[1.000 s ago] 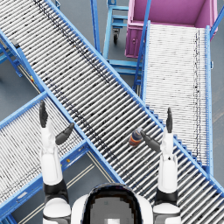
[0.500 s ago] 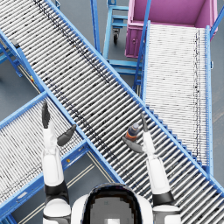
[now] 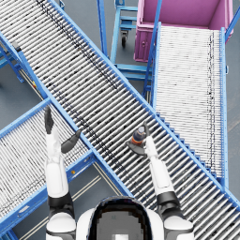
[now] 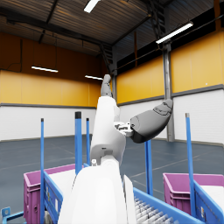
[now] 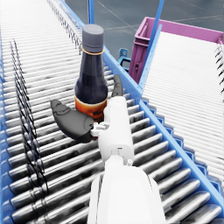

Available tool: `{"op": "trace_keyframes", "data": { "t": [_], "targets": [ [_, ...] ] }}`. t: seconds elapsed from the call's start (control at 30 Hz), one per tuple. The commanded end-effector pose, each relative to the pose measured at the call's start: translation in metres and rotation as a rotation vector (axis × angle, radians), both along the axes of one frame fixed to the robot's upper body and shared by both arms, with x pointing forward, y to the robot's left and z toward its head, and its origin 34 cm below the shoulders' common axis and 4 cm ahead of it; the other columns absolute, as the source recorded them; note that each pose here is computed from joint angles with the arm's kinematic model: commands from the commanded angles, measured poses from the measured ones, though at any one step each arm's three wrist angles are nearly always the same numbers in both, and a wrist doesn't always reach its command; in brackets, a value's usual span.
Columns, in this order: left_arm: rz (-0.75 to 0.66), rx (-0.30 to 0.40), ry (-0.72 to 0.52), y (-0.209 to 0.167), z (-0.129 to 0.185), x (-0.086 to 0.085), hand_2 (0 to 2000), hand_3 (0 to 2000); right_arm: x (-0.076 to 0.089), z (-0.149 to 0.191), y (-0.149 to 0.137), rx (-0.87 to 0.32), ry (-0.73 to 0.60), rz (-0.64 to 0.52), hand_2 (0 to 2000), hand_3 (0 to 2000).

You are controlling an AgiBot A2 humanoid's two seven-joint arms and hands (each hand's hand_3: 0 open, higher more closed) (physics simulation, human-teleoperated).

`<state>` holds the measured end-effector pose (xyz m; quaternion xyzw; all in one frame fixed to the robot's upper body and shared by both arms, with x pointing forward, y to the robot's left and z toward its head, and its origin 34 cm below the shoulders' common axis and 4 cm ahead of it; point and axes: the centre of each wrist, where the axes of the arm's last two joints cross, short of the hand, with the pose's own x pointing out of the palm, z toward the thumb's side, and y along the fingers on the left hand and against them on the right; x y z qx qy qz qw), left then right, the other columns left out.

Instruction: Pick up the oil and place it on the left assembly line, put the cola on the right, and keep Sprite still

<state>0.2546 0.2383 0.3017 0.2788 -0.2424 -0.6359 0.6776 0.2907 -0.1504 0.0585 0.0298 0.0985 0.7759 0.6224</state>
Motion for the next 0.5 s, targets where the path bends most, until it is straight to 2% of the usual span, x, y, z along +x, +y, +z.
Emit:
{"op": "trace_keyframes", "data": {
  "t": [0.03, 0.07, 0.1, 0.13, 0.27, 0.37, 0.43, 0.5],
  "targets": [
    [-0.001, -0.001, 0.004, 0.000, -0.001, 0.001, 0, 0, 0.016, 0.002, 0.009, -0.002, 0.015, 0.009, 0, 0],
    [-0.001, -0.002, 0.013, 0.000, -0.002, 0.004, 0, 0, 0.015, 0.005, 0.009, 0.003, 0.002, 0.010, 0, 0],
    [-0.005, -0.001, 0.018, -0.001, -0.003, 0.005, 0, 0, 0.015, 0.007, 0.009, 0.007, -0.007, 0.010, 1361, 327],
    [-0.009, 0.000, 0.020, -0.002, -0.003, 0.006, 0, 0, 0.016, 0.010, 0.010, 0.011, -0.017, 0.009, 2000, 653],
    [-0.011, -0.004, 0.034, -0.003, -0.008, 0.004, 0, 0, 0.014, 0.040, 0.017, 0.039, -0.132, 0.004, 2000, 1960],
    [-0.003, -0.009, 0.025, -0.001, -0.007, 0.001, 0, 0, 0.011, 0.086, 0.012, 0.094, -0.302, -0.044, 2000, 2000],
    [-0.009, -0.007, 0.019, -0.003, -0.007, -0.002, 0, 0, 0.017, 0.126, -0.007, 0.145, -0.435, -0.070, 2000, 2000],
    [-0.007, -0.007, 0.003, -0.003, -0.004, -0.005, 0, 0, 0.023, 0.147, -0.025, 0.164, -0.505, -0.042, 2000, 2000]
  ]
}}
